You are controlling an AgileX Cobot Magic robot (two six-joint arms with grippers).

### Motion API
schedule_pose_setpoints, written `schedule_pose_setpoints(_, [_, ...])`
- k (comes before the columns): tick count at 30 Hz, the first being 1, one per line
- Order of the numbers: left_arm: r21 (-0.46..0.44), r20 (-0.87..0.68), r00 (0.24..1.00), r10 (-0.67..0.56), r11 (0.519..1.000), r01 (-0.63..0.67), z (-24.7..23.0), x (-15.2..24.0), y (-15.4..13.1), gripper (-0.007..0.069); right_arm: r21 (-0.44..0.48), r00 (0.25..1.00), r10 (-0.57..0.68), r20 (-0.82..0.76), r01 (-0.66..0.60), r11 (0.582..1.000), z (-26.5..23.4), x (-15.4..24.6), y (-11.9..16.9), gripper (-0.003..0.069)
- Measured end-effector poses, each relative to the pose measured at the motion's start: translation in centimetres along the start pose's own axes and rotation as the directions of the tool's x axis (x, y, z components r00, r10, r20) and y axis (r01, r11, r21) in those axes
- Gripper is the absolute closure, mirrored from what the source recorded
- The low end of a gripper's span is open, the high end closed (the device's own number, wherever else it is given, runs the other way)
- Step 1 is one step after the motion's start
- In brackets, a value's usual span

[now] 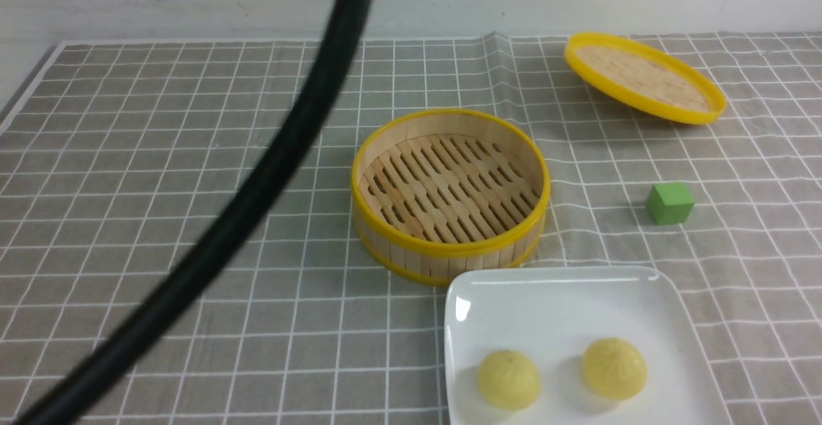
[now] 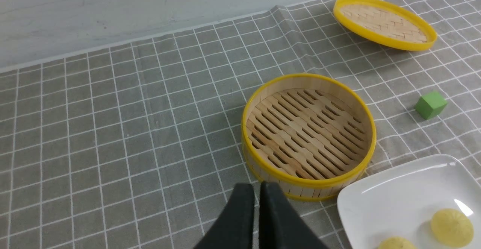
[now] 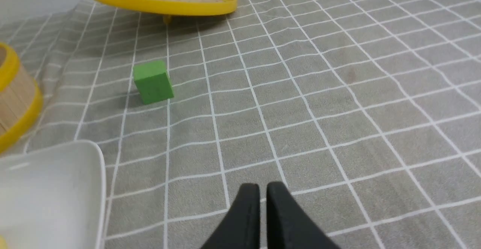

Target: Put the steamed buns into the plate on the grey tablecloth.

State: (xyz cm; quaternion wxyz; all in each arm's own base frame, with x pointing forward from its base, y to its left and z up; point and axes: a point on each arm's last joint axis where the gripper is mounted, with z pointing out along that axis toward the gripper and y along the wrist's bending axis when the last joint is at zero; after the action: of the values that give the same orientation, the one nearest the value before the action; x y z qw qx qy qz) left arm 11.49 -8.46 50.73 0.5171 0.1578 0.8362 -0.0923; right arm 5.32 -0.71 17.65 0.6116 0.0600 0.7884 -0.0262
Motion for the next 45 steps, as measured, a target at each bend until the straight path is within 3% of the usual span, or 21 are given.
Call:
schedule_pose_setpoints(20, [-0.003,0.002,1.000,0.001,1.000,-0.001,0.0,0.0,0.0,0.0566,-0.027,0.999,-0.016,-0.048,0.014,1.000,-0.1,0.2,0.2,0.0582])
schedule_pose_setpoints(29, [0.024,0.016,1.000,-0.021,0.999,0.021,-1.3,0.7,0.8,0.0560,-0.105,0.998,-0.030,-0.049,0.025,0.994,-0.1,0.2,0.7,0.0577])
schedule_pose_setpoints(36, [0.043,-0.057,0.993,-0.102,0.994,0.105,-2.3,6.6,2.7,0.0560,-0.124,0.998,-0.036,-0.049,0.029,0.992,-0.2,0.2,0.8,0.0577])
schedule_pose_setpoints(40, [0.029,-0.102,0.970,-0.220,0.974,0.224,-1.8,13.6,4.3,0.0557,-0.124,0.998,-0.036,-0.049,0.029,0.992,-0.2,0.2,0.8,0.0570])
schedule_pose_setpoints(45, [0.170,0.058,0.958,-0.281,0.948,0.268,0.3,18.7,4.1,0.0557,-0.124,0.998,-0.036,-0.049,0.029,0.992,-0.2,0.2,0.8,0.0564])
